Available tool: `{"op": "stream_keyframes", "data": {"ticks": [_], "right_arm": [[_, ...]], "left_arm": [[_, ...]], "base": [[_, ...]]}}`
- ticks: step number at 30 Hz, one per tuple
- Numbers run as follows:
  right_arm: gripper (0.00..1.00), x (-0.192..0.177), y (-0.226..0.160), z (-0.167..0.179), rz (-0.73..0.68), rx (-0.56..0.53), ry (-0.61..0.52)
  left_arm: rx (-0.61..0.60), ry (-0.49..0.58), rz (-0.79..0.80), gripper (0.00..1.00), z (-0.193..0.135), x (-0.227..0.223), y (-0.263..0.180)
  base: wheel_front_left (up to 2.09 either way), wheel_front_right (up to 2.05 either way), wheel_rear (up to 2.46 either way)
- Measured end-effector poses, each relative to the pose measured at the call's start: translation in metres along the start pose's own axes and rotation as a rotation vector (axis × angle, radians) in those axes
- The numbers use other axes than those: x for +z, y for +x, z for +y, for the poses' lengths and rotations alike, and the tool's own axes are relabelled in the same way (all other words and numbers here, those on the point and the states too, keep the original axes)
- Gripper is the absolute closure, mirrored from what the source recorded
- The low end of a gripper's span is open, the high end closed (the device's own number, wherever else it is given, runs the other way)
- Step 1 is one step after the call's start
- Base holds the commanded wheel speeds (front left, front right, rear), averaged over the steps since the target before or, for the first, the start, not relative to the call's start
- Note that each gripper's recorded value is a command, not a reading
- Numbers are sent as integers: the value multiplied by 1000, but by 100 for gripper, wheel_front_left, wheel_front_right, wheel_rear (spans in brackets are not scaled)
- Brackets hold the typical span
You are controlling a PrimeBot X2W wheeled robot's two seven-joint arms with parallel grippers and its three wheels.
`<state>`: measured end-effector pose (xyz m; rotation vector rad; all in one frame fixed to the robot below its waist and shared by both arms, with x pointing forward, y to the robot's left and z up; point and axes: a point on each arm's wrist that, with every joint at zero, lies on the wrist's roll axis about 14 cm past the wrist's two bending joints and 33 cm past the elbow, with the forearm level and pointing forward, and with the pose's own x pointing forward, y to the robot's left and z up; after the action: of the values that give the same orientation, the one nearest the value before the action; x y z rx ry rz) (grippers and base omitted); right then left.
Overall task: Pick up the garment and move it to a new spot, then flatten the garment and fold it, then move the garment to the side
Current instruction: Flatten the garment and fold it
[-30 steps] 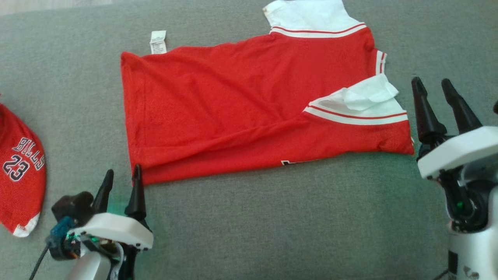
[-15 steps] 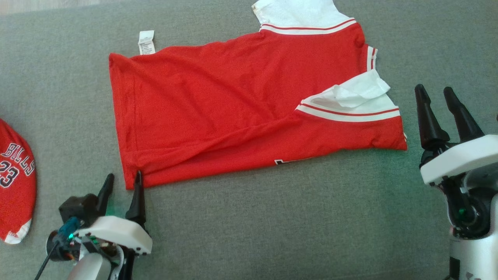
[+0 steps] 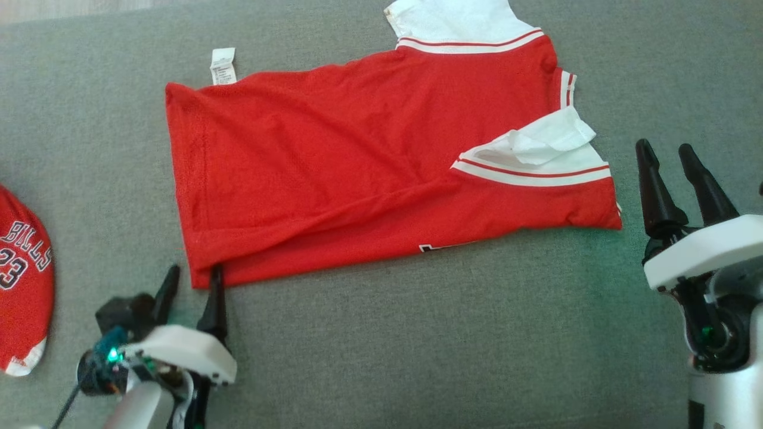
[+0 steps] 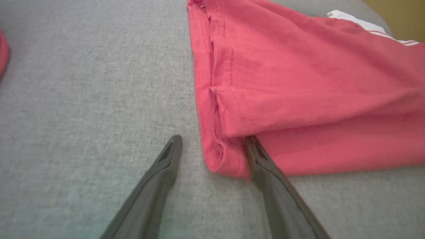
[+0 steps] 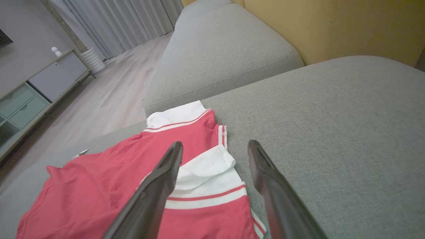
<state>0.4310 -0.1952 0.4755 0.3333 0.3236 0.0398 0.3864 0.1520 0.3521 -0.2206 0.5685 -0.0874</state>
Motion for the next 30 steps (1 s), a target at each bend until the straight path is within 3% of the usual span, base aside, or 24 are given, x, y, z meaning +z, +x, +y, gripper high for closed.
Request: {"op": "stream_keyframes", "data": {"ticks": [2,3,5,13,24,25,26,27,28,30], "right_arm": [[0,-2,0,-2,5,-6,1],[0,-3,-1,-3,9,-10,3],[0,-13,-3,-9,42,-26,5],[0,-62,-19,-43,174,-142,-19],[0,-91,13,-26,257,-94,-82],[14,-97,15,-27,283,-97,-106],[83,-105,15,-27,314,-96,-132],[83,-110,15,-26,337,-95,-150],[100,-111,16,-25,340,-91,-153],[100,-111,17,-23,347,-87,-158]], "left_arm": [[-6,-15,5,0,-4,3,8],[-15,-21,11,41,-6,4,11],[-16,-29,26,100,-8,4,14],[-27,-52,41,100,-10,2,14],[-27,-55,31,100,-10,1,9],[-29,-54,31,100,-10,1,8],[-30,-53,32,100,-11,0,8],[-30,-52,32,100,-11,0,7],[-29,-53,31,100,-10,0,6],[-28,-53,28,100,-10,0,4]], "base": [[0,0,0],[0,0,0],[0,0,0],[0,0,0],[0,0,0],[0,0,0],[0,0,0],[0,0,0],[0,0,0],[0,0,0]]}}
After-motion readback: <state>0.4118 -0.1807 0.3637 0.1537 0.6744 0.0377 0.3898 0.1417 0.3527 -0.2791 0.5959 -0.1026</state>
